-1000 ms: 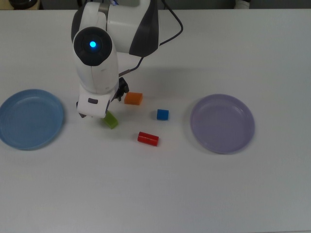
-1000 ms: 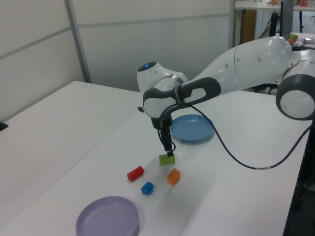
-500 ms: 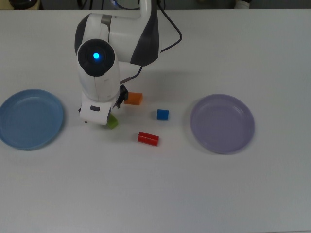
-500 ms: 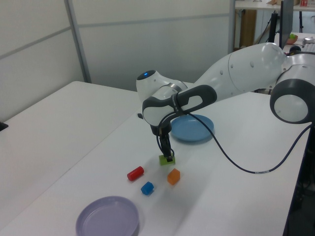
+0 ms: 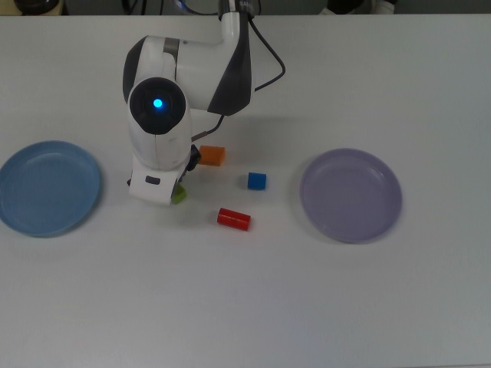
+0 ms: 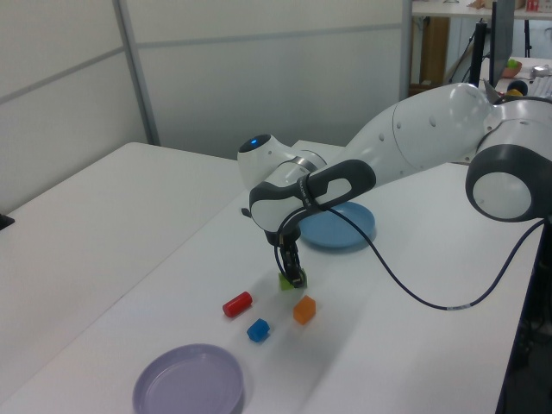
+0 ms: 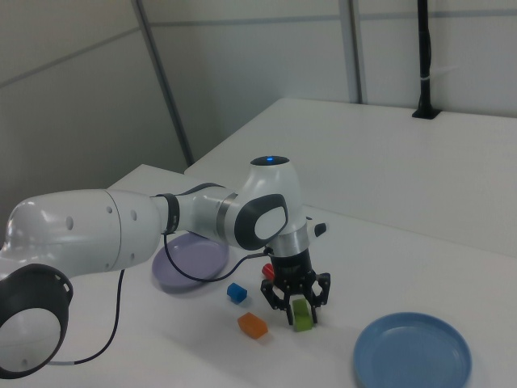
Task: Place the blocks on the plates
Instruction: 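Lift the green block, carry it over the blue plate, release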
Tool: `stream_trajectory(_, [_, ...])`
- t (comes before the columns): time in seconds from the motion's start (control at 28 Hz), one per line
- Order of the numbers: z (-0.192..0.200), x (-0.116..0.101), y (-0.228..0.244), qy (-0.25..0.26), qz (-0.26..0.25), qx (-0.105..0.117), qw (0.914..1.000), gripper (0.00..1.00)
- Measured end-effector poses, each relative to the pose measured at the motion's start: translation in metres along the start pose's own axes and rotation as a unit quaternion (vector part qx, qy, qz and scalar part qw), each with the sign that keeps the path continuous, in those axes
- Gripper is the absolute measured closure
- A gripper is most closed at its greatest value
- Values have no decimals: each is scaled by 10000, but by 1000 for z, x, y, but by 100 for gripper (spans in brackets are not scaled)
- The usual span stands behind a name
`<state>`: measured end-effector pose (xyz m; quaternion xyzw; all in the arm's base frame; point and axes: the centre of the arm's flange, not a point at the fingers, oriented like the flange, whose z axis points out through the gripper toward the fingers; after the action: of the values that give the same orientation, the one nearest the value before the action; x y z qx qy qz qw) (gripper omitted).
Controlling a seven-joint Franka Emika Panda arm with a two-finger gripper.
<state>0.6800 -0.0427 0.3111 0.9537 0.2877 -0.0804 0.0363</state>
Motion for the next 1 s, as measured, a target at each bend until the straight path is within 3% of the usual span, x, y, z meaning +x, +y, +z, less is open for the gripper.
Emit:
stream_trajectory(0.18, [-1,0,0,5,-1,-5,10000,67])
stream_trajectory(0.57, [-14,1,2,104,58,-68,9999,67])
stream_trajectory(1.0, [-63,-15,14,491,940,-159,9942,67])
